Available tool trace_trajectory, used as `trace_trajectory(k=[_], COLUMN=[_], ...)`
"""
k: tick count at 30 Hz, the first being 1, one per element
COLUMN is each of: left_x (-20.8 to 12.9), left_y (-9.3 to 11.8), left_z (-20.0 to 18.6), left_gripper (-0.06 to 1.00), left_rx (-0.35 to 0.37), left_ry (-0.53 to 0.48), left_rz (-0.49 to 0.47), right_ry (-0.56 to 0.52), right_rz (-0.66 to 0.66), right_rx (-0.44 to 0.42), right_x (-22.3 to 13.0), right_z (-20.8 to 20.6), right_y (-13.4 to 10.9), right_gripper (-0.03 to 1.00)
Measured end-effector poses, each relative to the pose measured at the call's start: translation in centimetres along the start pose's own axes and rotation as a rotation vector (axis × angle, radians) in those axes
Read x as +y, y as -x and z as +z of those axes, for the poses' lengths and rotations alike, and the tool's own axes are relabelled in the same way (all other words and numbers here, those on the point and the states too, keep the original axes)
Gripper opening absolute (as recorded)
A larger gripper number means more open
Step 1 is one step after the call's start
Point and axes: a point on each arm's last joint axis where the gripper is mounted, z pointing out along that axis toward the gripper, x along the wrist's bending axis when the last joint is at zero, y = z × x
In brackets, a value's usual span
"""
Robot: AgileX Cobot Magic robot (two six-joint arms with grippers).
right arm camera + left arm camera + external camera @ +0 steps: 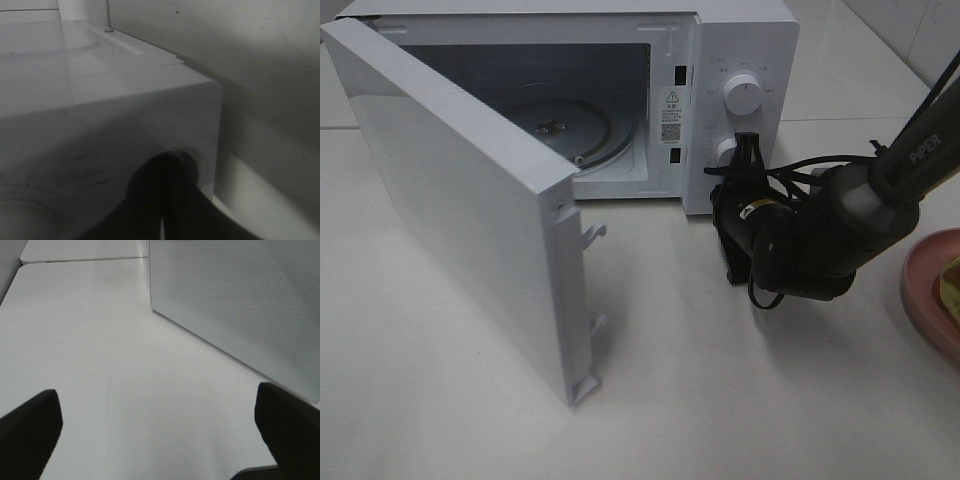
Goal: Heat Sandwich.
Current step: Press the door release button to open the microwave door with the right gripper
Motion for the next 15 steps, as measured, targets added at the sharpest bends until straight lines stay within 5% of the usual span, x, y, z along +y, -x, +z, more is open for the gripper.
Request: trace_trajectory(k=[15], left_x=[0.0], left_y=[0.0], left_z=[0.0], left_gripper=[0.99], left_rx=[0.0], left_ry=[0.0], left_rz=[0.0], right_ry=[-0.035], right_rz=[-0.02], right_rx=[-0.042], right_x=[0.31], right_z=[-0.25], right_y=[-0.37], right_gripper=[0.01])
